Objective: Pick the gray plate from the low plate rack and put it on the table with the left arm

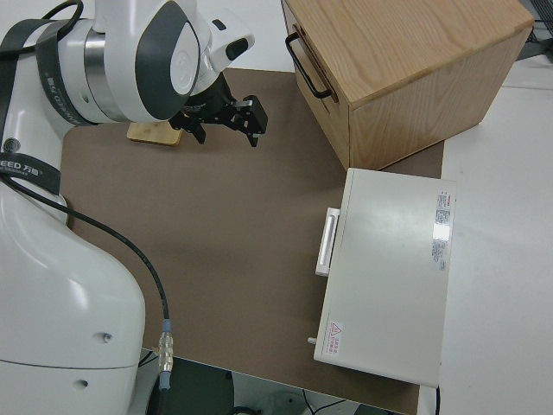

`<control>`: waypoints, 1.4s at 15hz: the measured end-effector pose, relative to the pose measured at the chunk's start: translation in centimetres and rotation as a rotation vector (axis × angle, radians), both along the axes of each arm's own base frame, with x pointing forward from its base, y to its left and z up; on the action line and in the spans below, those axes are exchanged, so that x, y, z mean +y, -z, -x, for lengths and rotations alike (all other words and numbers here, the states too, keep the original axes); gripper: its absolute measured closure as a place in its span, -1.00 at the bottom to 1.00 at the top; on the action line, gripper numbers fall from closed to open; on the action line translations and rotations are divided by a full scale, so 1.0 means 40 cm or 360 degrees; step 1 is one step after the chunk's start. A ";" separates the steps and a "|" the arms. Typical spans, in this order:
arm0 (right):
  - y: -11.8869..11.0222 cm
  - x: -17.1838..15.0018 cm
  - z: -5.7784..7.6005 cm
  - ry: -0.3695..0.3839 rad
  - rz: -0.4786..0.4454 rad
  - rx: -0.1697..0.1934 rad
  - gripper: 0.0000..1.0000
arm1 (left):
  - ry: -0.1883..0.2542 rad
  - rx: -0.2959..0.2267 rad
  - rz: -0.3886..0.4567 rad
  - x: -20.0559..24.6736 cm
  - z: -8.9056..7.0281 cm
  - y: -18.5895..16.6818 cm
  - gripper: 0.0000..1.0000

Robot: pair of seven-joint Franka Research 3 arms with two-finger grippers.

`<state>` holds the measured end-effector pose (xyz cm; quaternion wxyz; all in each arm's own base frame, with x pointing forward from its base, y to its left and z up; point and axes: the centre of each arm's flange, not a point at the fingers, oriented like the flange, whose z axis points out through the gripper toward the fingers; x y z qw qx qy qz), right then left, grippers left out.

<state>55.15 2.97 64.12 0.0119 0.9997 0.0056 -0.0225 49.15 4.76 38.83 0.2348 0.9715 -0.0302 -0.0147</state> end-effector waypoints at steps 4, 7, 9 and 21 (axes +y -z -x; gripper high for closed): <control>0.000 0.000 0.000 0.0000 0.0000 0.0000 -0.97 | -0.0038 0.0042 -0.0148 0.050 -0.044 -0.174 -0.99; 0.000 0.000 0.000 0.0000 0.0000 0.0000 -0.97 | -0.0097 0.0040 -0.0326 0.064 -0.068 -0.311 -0.99; 0.000 0.000 0.000 0.0000 0.0000 0.0000 -0.97 | -0.0115 0.0020 -0.0477 0.070 -0.076 -0.403 -0.99; 0.000 0.000 0.000 0.0000 0.0000 0.0000 -0.97 | -0.0238 -0.0065 -0.0725 0.080 -0.055 -0.685 -0.99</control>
